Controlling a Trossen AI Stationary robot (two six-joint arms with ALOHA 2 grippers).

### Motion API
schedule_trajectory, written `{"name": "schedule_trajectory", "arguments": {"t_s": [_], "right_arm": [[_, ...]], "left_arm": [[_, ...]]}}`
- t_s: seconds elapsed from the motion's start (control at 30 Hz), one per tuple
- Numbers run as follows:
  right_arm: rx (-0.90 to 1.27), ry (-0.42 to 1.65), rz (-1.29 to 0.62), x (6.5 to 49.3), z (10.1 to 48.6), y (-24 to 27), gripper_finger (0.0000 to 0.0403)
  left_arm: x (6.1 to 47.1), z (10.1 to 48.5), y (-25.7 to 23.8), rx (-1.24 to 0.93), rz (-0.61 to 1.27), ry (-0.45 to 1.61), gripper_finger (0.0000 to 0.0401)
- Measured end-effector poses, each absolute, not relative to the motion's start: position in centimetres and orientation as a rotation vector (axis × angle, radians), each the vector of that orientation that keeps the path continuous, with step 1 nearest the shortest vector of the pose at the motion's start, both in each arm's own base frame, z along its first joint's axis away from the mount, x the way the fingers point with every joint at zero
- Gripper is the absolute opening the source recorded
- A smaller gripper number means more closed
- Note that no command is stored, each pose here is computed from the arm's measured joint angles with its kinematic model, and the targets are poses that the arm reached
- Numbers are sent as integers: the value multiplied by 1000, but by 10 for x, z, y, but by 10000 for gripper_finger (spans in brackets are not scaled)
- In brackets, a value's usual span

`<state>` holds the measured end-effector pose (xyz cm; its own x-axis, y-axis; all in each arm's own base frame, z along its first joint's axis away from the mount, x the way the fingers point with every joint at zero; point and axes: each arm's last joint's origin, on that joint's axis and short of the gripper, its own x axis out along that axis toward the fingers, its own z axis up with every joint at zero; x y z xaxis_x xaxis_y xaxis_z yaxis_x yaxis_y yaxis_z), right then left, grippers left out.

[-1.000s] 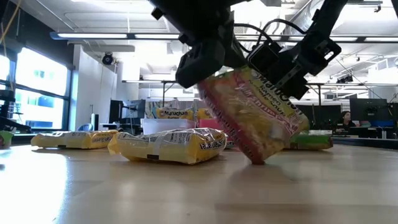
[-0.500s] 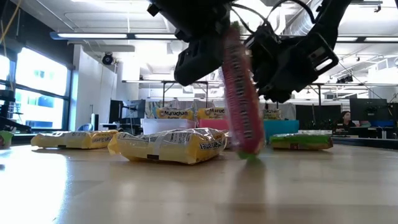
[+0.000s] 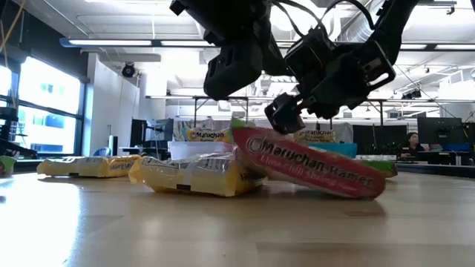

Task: Sort Maruchan noodles
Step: Put the green noodle pack into the blue bin, then put the yellow noodle pack into the blue bin

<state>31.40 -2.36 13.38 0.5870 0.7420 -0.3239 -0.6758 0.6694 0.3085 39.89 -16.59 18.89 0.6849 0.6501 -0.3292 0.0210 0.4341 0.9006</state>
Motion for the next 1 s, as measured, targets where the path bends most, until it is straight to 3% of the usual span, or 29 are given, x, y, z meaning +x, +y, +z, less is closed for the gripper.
{"name": "schedule_trajectory", "arguments": {"t_s": [0.17,0.37,0.43,0.53,0.67,1.0], "right_arm": [[207,515,821,311,129,-24,268],[214,623,694,308,122,-25,268],[203,635,662,308,121,-24,268],[193,644,649,309,120,-22,268],[191,653,655,308,120,-19,268],[209,663,650,308,120,-18,268]], "left_arm": [[387,187,-163,962,455,787,0],[351,202,-148,408,427,841,0],[348,193,-139,185,366,873,0],[347,172,-126,31,274,907,4],[349,152,-115,33,175,918,30],[359,158,-107,208,-8,840,128]]}}
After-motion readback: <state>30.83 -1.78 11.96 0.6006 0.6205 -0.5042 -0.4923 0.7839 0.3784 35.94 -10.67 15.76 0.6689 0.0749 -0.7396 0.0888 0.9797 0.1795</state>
